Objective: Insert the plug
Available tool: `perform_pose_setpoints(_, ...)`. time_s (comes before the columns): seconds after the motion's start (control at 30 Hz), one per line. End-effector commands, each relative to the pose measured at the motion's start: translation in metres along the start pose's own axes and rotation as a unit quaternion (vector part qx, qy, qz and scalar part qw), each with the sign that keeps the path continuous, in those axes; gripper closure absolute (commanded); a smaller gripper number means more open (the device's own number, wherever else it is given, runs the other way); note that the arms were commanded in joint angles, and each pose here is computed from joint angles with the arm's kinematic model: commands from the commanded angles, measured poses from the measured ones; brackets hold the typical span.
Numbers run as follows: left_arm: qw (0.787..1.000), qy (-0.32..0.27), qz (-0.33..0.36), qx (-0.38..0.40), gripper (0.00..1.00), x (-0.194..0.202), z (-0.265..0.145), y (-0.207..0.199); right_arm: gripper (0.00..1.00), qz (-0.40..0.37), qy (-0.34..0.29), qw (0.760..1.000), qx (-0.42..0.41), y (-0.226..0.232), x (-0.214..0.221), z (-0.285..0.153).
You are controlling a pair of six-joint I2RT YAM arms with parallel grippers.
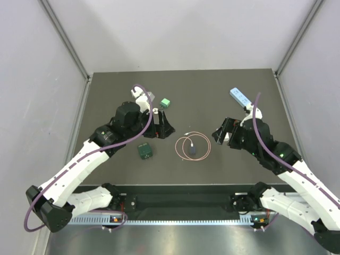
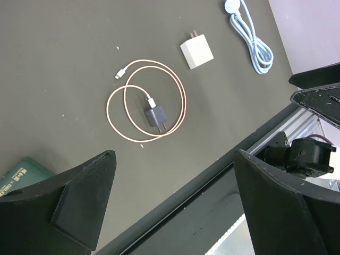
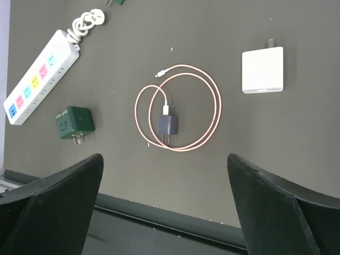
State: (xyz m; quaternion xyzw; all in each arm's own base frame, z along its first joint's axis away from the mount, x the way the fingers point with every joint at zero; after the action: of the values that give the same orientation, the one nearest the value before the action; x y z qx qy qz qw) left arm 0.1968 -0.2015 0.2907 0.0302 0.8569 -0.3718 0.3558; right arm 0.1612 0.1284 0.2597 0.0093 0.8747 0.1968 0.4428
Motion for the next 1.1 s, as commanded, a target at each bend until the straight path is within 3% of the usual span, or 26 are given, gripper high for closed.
perform_pose_setpoints(0.0,0.999,-0.035,0.013,0.024,0.04,-0.013,-0.007,-0.010,0.00,0.005,-0.029,0.999,-0.022,0.009,-0.013,-0.006)
perform_pose_setpoints(0.43,0.996,-0.071,0.021,-0.039,0.05,-0.024,-0.001,0.005,0.00,-0.005,-0.033,0.999,-0.020,0.006,-0.011,-0.005)
perform_pose_setpoints(0.53,0.986,-0.075,0.005,-0.151,0.06,-0.032,0.004,0.026,0.00,-0.025,-0.034,0.999,-0.025,0.006,-0.012,-0.005)
perform_pose_setpoints(0.8,0.967,-0.033,-0.089,-0.236,0.13,-0.038,0.016,0.072,0.00,-0.059,-0.019,0.995,-0.073,0.012,0.003,0.004)
perform_pose_setpoints(0.93,0.951,-0.005,-0.110,-0.289,0.14,-0.012,0.014,0.109,0.00,-0.066,0.002,0.992,-0.110,0.019,0.012,0.012)
perform_pose_setpoints(1.07,0.953,0.032,-0.127,-0.274,0.14,0.014,0.023,0.118,0.00,-0.075,0.015,0.987,-0.138,0.023,0.021,0.016)
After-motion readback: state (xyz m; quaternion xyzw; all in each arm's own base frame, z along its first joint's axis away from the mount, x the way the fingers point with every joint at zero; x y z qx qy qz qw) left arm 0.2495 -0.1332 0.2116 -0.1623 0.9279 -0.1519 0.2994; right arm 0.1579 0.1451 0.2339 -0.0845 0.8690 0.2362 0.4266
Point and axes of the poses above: each gripper's point midway between its finger pads, its own z axis out along the fingers, its own y axis along the line the jaws close on, x = y × z, the point moved 6 cm from there along -z, back along the fingers, and after that the axes turned 8 degrees about -z, right-handed, at the moved point
